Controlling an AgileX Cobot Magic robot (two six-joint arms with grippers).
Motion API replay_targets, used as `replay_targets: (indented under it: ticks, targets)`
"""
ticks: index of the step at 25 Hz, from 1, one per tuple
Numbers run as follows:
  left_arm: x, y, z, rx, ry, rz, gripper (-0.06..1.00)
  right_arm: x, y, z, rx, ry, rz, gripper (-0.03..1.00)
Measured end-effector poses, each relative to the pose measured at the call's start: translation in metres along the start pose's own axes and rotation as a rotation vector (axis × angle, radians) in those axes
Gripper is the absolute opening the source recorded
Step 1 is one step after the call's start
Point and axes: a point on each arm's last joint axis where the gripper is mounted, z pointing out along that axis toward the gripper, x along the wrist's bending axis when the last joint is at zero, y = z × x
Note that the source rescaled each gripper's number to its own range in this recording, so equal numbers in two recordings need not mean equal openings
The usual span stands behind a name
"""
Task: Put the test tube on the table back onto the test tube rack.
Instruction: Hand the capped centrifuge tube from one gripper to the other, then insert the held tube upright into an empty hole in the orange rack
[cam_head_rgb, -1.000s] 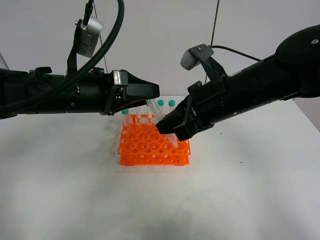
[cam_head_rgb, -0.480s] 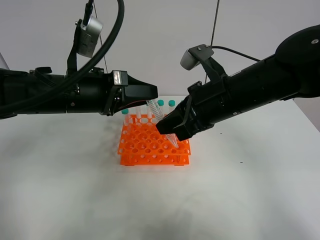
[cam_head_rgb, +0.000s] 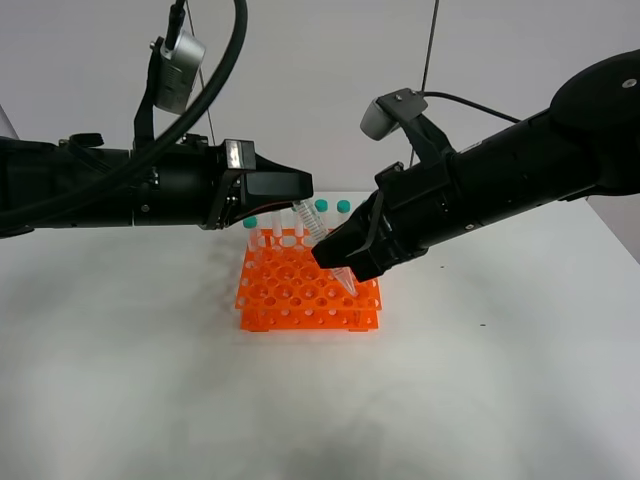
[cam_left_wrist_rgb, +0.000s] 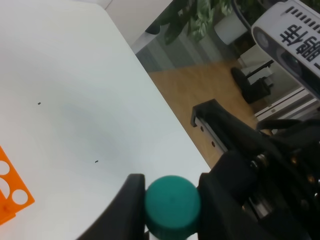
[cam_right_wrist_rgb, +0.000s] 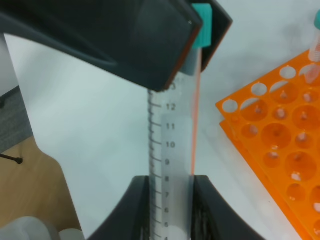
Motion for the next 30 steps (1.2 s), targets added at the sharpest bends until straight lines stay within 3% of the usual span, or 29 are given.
replay_targets:
  ticks: [1,4,7,12,15,20,24,30]
  targets:
    - [0.000,0.000,0.000,-0.001,0.002,0.000,0.00,0.000,0.000,0.000,-0.003,-0.005,0.000,0.21]
    - [0.000,0.000,0.000,-0.001,0.002,0.000,0.00,-0.001,0.001,0.000,-0.009,-0.014,0.001,0.75]
    - [0.000,0.000,0.000,-0.001,0.002,0.000,0.00,-0.001,0.001,0.000,-0.010,-0.015,0.001,0.95]
    - [0.000,0.000,0.000,-0.001,0.002,0.000,0.00,0.005,0.015,-0.009,0.030,0.028,-0.002,1.00]
    - [0.000,0.000,0.000,-0.001,0.002,0.000,0.00,0.009,0.030,-0.025,0.110,0.006,0.009,1.00]
    - [0.000,0.000,0.000,-0.001,0.002,0.000,0.00,0.007,0.047,-0.054,0.267,-0.137,0.020,1.00]
    - [0.000,0.000,0.000,-0.001,0.002,0.000,0.00,-0.004,0.056,-0.071,0.284,-0.310,0.052,1.00]
    - [0.000,0.000,0.000,-0.001,0.003,0.000,0.00,-0.062,0.041,-0.086,0.333,-0.507,0.262,1.00]
